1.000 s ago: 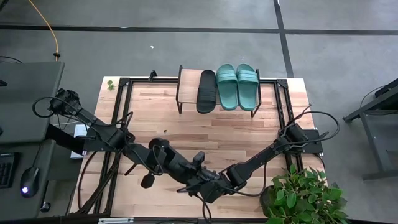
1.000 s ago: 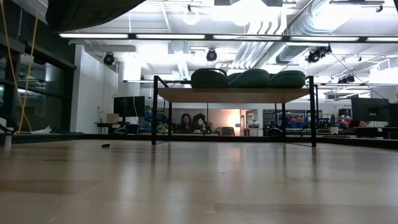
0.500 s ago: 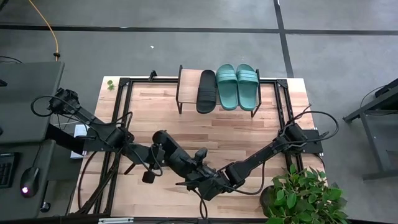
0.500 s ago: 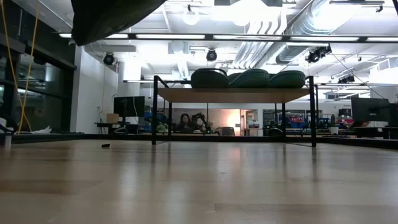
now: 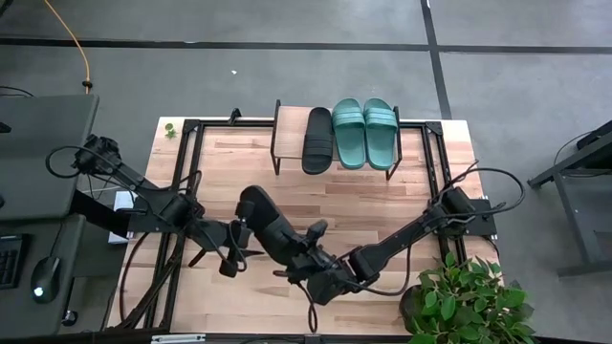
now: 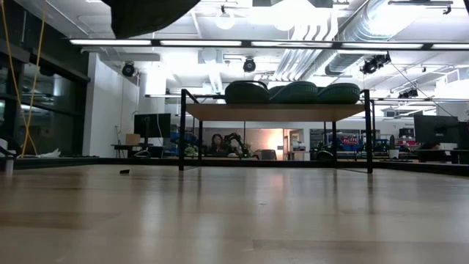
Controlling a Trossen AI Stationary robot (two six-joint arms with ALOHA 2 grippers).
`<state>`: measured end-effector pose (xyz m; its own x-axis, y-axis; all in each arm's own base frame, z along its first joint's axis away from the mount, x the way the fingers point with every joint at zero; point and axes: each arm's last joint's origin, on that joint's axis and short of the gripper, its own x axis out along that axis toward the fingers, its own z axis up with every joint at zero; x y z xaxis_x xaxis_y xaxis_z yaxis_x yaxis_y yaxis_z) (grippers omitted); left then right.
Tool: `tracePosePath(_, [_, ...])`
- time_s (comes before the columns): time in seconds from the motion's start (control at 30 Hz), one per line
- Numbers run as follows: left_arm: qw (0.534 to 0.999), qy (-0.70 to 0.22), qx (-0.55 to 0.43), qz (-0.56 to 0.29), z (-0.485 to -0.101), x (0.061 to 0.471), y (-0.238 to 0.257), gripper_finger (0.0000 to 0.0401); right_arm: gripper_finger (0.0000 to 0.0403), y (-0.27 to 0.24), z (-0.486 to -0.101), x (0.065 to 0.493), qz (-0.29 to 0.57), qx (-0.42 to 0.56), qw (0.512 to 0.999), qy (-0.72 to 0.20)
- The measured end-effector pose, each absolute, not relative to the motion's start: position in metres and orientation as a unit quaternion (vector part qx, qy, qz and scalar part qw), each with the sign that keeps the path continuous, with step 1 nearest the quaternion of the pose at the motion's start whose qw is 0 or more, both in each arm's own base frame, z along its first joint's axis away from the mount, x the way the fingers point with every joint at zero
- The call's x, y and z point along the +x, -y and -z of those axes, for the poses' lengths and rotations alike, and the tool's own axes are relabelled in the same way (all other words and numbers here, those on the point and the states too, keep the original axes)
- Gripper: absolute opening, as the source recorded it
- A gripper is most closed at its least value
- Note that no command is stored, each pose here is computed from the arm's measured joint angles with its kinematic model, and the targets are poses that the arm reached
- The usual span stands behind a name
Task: Pick and place slides into the shelf
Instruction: Put the black slide on the shelf
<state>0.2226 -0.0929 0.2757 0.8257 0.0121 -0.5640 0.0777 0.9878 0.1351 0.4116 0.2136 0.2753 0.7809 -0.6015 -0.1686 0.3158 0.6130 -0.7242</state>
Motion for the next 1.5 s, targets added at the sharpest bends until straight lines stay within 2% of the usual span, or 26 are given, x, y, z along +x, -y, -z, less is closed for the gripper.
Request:
tracePosePath(0.23, [0.950,-0.294,0.098,-0.028,-0.281,0.212,0.085,0.0222,0.0000,-0.200,-0.280,0.414,0.286,-0.325,0.879,-0.201])
tracePosePath(0.67, [0.947,-0.281,0.128,-0.093,-0.300,0.180,0.066,0.0216,0.0000,-0.153,-0.302,0.418,0.319,-0.282,0.880,-0.212])
tracePosePath(1.13, [0.950,-0.259,0.139,-0.109,-0.312,0.159,0.055,0.0216,0.0000,-0.073,-0.302,0.435,0.414,-0.238,0.847,-0.233])
tracePosePath(1.5, [0.944,-0.254,0.165,-0.134,-0.313,0.158,0.053,0.0216,0.0000,-0.035,-0.302,0.439,0.485,-0.218,0.815,-0.231])
